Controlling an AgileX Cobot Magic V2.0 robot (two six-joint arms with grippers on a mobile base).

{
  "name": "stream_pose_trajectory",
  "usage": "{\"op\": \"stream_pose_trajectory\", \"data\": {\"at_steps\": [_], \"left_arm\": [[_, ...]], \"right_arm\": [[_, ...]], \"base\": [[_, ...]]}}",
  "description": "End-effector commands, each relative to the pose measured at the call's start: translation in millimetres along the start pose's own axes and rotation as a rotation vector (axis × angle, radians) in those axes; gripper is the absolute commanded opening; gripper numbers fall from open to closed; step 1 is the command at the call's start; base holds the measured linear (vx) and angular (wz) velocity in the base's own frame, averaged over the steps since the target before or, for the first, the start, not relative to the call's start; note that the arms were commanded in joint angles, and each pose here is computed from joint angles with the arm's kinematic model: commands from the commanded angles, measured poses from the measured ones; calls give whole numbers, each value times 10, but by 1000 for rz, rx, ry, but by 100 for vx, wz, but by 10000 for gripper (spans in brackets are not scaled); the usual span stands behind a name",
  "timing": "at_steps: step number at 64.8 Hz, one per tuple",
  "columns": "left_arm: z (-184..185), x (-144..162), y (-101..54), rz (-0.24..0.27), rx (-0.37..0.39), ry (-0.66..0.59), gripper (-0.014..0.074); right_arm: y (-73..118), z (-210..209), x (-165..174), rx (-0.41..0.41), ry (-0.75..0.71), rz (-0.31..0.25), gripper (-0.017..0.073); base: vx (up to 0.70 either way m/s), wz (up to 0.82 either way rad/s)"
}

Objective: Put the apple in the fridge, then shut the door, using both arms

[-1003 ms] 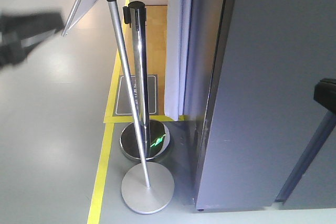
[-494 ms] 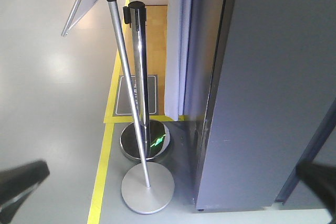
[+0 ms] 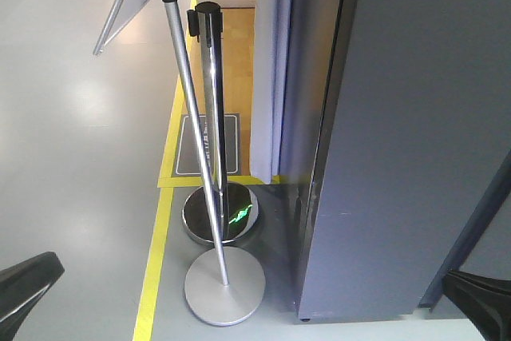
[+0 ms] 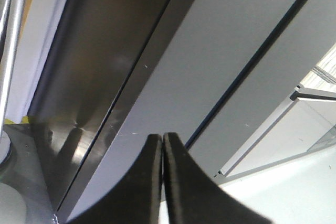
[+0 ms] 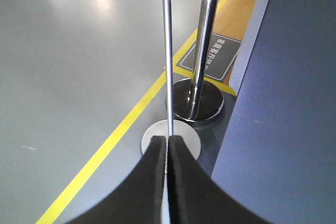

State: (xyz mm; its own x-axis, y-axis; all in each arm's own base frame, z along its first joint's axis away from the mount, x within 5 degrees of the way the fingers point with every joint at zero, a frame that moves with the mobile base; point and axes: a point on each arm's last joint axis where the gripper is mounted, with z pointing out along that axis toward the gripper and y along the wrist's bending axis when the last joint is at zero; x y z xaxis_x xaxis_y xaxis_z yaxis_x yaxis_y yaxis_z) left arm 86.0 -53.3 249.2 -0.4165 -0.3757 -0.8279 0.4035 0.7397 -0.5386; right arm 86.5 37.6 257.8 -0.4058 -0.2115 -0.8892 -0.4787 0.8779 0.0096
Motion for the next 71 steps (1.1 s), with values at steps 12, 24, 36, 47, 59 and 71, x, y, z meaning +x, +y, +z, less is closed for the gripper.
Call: {"op": "stream_pose_trajectory", "data": {"at_steps": [12,24,36,47,59,71], "left_arm": [[1,-67,-77,-34,50,-9,-7],[0,-68,-84,-45,57,-9,-7],[-11,-146,-157,-284,151,-77,-7],[-21,-253,-162,-538,202,-170,-7],[-20,-265,-130,-429,159,-200,-7],[-24,-263,42,-99,-22,-298,-7]], "right_arm": [[-20,-28,-111,18,-55,10,-2],[-19,-28,-111,17,-54,10,-2],[-19,-28,-111,17,-54,10,-2],[-19,-28,-111,17,-54,10,-2],[-20,-28,-111,17,-55,10,-2],[-20,-28,-111,17,-55,10,-2]], "base": [[0,0],[0,0],[0,0],[0,0],[0,0],[0,0]]}}
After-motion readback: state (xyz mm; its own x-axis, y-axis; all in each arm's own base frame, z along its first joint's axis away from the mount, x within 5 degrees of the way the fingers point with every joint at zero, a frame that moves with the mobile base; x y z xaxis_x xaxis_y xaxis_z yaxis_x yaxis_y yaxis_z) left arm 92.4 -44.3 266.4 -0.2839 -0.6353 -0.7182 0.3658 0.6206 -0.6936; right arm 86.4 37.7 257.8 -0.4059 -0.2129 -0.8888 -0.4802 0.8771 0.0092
